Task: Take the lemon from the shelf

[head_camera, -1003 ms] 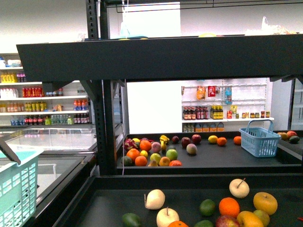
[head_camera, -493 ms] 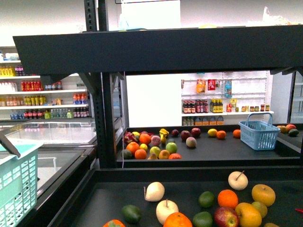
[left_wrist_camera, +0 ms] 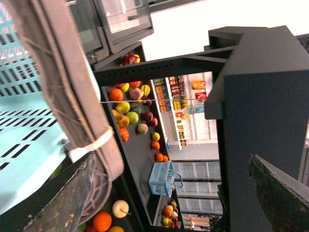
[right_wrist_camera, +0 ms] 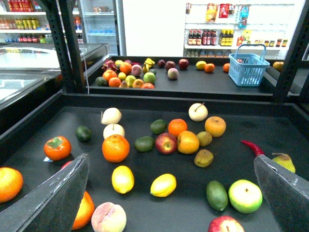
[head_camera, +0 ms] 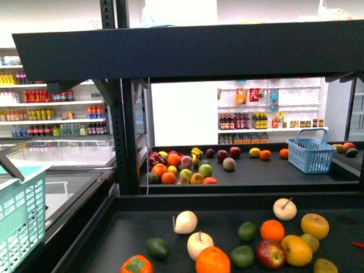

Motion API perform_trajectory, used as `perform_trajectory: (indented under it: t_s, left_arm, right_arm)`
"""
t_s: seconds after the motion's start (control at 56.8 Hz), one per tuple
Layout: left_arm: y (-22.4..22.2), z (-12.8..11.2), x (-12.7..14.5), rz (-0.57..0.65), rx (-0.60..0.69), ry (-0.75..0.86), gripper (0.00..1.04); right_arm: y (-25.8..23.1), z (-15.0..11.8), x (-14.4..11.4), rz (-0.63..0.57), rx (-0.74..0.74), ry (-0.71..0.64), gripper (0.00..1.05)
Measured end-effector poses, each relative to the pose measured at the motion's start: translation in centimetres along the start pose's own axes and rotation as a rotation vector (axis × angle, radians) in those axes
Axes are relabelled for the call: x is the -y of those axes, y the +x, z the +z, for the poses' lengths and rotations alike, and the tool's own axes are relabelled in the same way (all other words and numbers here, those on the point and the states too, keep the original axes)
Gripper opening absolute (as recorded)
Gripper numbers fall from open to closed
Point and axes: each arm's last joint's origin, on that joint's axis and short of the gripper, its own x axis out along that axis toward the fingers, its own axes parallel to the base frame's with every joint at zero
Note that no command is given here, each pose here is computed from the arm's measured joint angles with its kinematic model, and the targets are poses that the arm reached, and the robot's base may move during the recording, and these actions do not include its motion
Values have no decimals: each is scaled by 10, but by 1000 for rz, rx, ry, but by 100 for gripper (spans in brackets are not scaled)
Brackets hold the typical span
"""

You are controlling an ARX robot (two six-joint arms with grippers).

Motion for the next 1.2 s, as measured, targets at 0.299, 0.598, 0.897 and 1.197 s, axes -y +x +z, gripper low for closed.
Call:
perform_trajectory:
  t_s: [0.299,0.598,0.897,1.197]
  left_arm:
    - [13,14,-9,65,-2,-32,97]
    - [44,26,-6,8,11,-10,97]
    - [64,26,-2,-17,3,-1,97]
    - [71,22,-7,2,5,2,94]
  right_arm:
    - [0,0,0,0,0,0,102]
    - [0,0,0,0,0,0,102]
    - [0,0,0,0,0,0,102]
    - [0,0,0,0,0,0,102]
